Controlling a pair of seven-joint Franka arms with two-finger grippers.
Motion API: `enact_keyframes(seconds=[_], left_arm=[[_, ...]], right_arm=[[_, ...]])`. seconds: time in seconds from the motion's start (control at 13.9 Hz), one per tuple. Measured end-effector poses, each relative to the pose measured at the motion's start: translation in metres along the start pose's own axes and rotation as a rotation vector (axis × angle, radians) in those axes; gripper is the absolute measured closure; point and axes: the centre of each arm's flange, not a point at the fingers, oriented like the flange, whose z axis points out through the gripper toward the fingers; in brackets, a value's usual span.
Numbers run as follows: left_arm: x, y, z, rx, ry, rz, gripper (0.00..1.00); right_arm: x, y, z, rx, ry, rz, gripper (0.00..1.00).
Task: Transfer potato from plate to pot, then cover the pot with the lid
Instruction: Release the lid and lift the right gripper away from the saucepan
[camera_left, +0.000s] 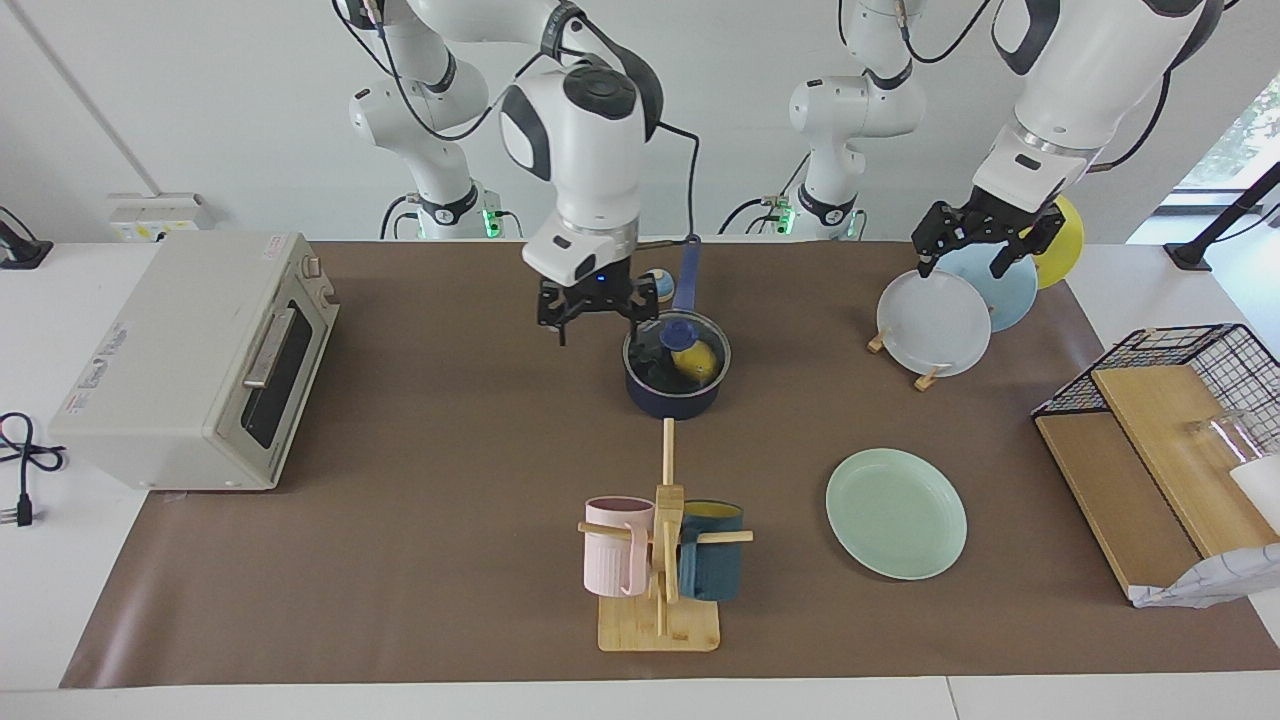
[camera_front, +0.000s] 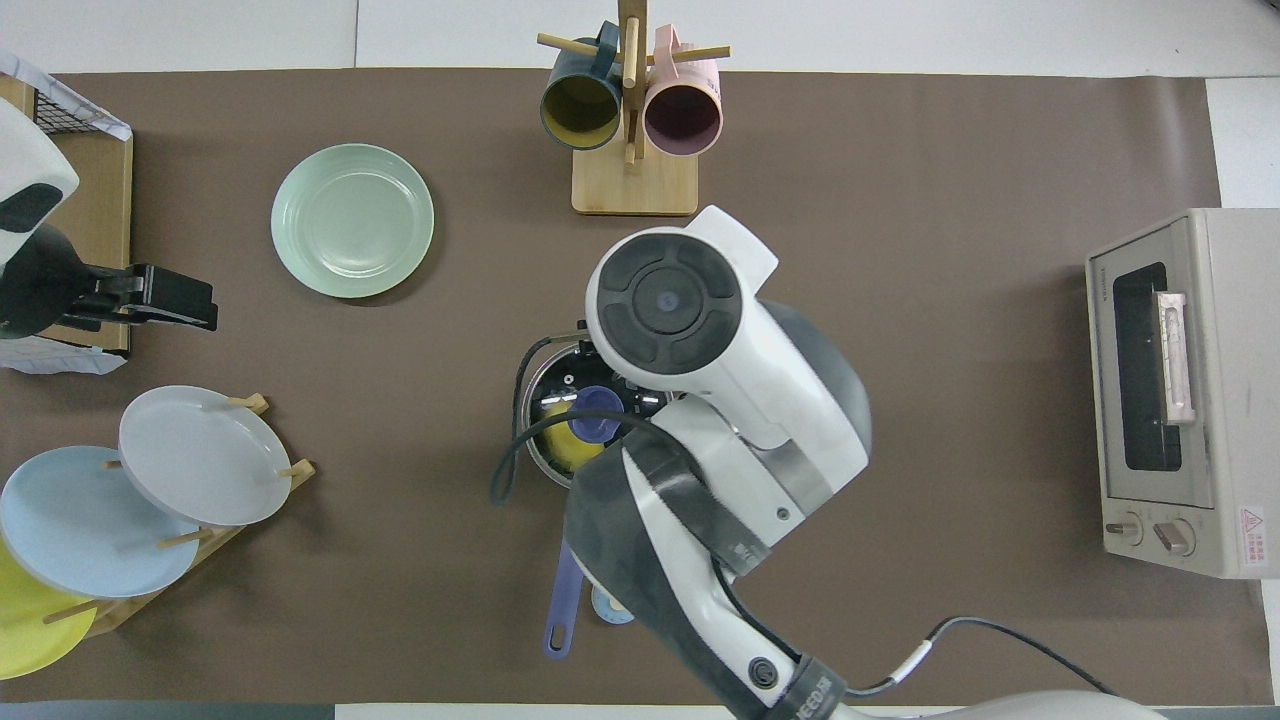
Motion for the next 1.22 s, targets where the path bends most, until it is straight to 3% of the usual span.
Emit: enact_keyframes(seconds=[0.22,0.5,0.79,1.22], left_arm=[[0.000,0.000,0.000,0.000,0.000,0.000,0.00],[0.000,0.000,0.000,0.000,0.000,0.000,0.00],[0.000,0.000,0.000,0.000,0.000,0.000,0.00],[0.000,0.000,0.000,0.000,-0.001,0.000,0.00]], right_arm=[[-0.008,0.088,-0.043,-0.005,-0.045,-0.005,0.00],[-0.031,0.148,-0.078,-0.011,-0.083,0.006,0.00],[-0.030,0.201,-0.067,-0.013,-0.119,0.056,0.00],[-0.030,0.222,-0.064,-0.014,-0.126,0.093,0.00]])
